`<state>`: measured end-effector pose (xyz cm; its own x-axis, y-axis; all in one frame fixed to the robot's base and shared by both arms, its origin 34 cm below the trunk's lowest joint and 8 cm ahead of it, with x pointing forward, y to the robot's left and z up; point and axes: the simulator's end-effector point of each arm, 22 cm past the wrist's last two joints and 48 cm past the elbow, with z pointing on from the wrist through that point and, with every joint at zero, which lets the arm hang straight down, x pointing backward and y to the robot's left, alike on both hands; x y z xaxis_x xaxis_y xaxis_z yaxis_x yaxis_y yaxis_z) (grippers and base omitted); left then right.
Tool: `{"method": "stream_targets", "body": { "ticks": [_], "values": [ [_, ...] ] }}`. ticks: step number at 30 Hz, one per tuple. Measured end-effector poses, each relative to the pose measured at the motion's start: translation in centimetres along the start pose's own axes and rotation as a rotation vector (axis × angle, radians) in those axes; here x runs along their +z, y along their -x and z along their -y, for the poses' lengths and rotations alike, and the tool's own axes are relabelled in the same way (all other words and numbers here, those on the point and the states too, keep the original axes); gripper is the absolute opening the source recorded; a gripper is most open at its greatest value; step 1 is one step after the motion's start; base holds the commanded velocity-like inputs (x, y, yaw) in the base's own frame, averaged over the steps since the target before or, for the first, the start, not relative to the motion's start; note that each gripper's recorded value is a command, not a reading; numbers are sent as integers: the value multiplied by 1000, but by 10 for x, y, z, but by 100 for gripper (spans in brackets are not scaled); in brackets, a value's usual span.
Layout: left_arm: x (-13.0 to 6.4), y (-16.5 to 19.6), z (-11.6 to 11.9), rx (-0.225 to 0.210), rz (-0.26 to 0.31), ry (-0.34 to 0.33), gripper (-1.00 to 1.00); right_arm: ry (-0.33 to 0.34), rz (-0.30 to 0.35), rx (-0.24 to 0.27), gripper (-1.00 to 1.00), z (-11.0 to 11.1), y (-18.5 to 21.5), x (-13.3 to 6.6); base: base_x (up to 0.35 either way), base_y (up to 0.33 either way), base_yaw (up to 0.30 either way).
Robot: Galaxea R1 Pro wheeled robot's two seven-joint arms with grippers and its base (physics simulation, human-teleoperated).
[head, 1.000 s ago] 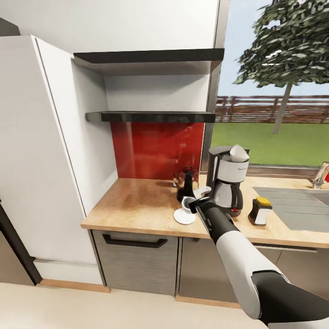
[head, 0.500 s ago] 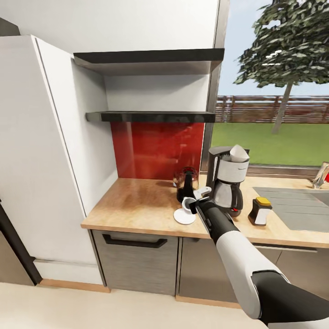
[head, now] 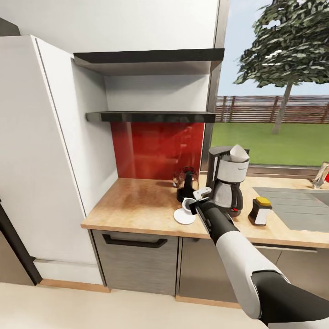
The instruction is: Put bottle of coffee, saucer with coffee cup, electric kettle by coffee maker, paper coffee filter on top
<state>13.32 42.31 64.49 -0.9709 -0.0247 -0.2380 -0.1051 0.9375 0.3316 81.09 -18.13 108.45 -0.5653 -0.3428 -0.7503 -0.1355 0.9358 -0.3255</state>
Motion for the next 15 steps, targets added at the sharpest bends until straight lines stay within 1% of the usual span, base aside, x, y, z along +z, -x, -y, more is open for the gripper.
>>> {"method": "stream_targets", "body": {
  "ticks": [3,7,10,12,15],
  "values": [
    [0,-1,1,1,-5,-1,100,0,-1,-1,-100,0,-1,0,42,0,0],
    [0,-2,2,1,-8,-3,100,1,-4,-2,-100,-1,-2,0,145,0,0],
    [-1,-3,3,1,-11,-5,100,11,-26,-7,-100,-6,-12,4,148,0,0],
    [-1,-6,3,4,-25,-4,100,21,-51,-14,-100,-11,-23,7,79,0,0],
    [-1,-17,2,12,-74,-3,100,29,-72,-20,-100,-16,-33,9,178,0,0]
  ]
}}
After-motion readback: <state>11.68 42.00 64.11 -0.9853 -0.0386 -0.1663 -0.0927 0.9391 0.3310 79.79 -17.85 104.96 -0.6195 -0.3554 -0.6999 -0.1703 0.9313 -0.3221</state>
